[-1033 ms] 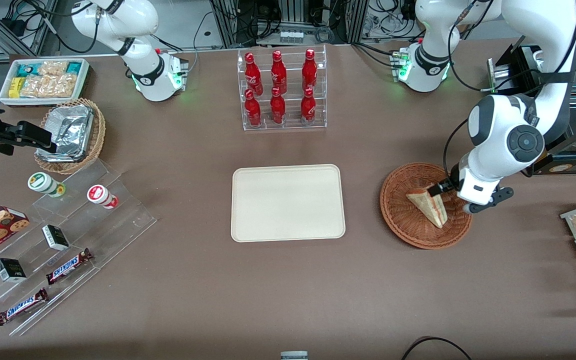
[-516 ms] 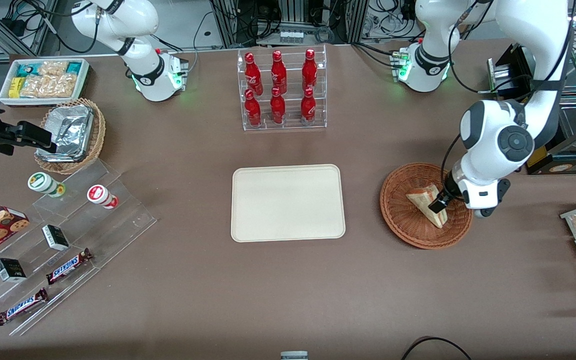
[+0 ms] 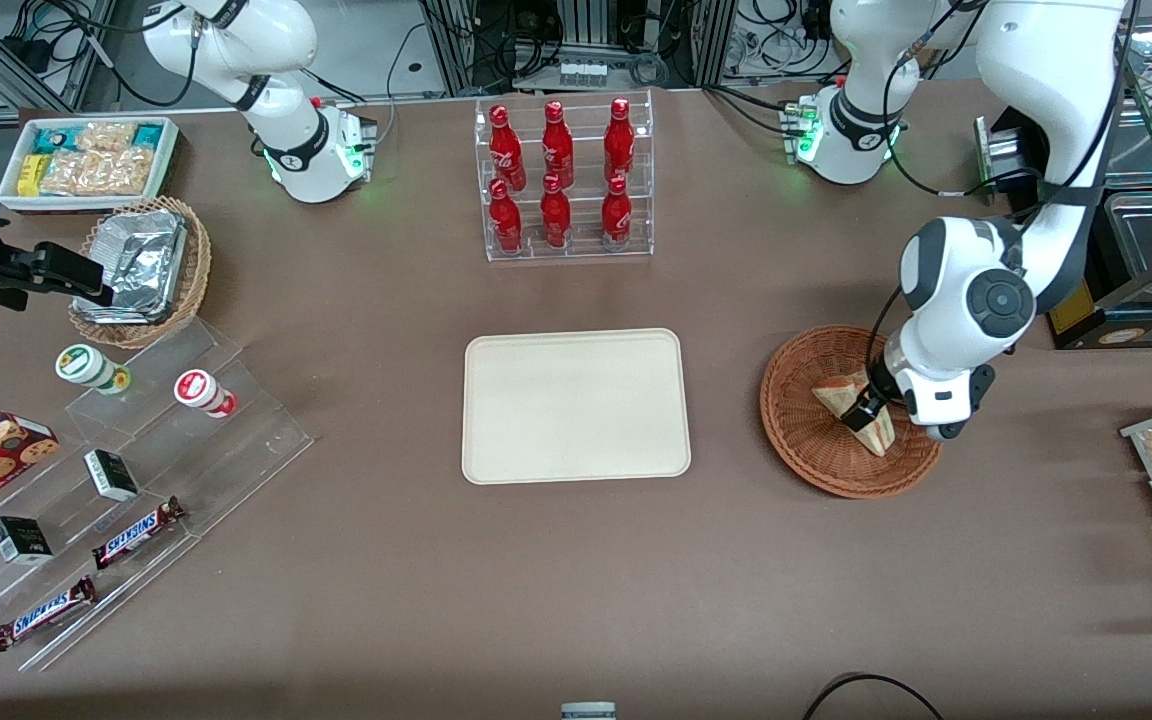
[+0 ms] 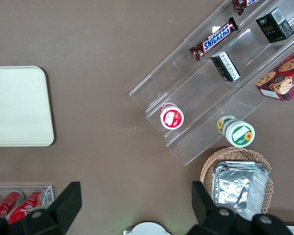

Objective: Place sandwich from basket to tray
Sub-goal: 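Lower the left gripper and close it on the wrapped sandwich, then lift the sandwich and carry it with the left gripper over the tray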

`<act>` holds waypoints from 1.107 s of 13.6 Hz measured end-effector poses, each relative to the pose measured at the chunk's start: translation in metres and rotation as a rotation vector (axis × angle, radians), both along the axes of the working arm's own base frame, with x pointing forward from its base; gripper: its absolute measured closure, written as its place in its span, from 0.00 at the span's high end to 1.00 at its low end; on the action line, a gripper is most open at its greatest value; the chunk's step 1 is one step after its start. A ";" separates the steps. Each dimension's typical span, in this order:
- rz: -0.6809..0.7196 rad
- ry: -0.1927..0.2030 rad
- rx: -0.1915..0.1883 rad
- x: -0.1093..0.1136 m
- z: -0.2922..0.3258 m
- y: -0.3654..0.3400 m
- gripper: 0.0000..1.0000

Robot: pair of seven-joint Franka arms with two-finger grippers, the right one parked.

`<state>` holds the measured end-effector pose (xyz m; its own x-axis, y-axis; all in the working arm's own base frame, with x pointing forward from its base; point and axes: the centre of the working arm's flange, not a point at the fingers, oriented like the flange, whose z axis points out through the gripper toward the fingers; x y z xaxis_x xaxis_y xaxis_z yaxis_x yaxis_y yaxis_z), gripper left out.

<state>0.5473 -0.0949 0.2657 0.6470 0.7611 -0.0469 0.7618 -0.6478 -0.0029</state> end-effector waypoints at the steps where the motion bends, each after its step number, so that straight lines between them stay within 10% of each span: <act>1: 0.000 0.007 0.000 -0.001 -0.008 -0.003 1.00; 4: -0.002 0.030 0.001 -0.005 -0.022 -0.006 0.93; 9: -0.066 0.080 0.011 -0.011 -0.019 -0.004 0.40; 15: -0.261 0.113 0.012 -0.001 0.059 -0.033 0.19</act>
<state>0.5461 -0.1282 0.3252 0.8121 0.5705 -0.1221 0.5639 -0.8213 -0.0871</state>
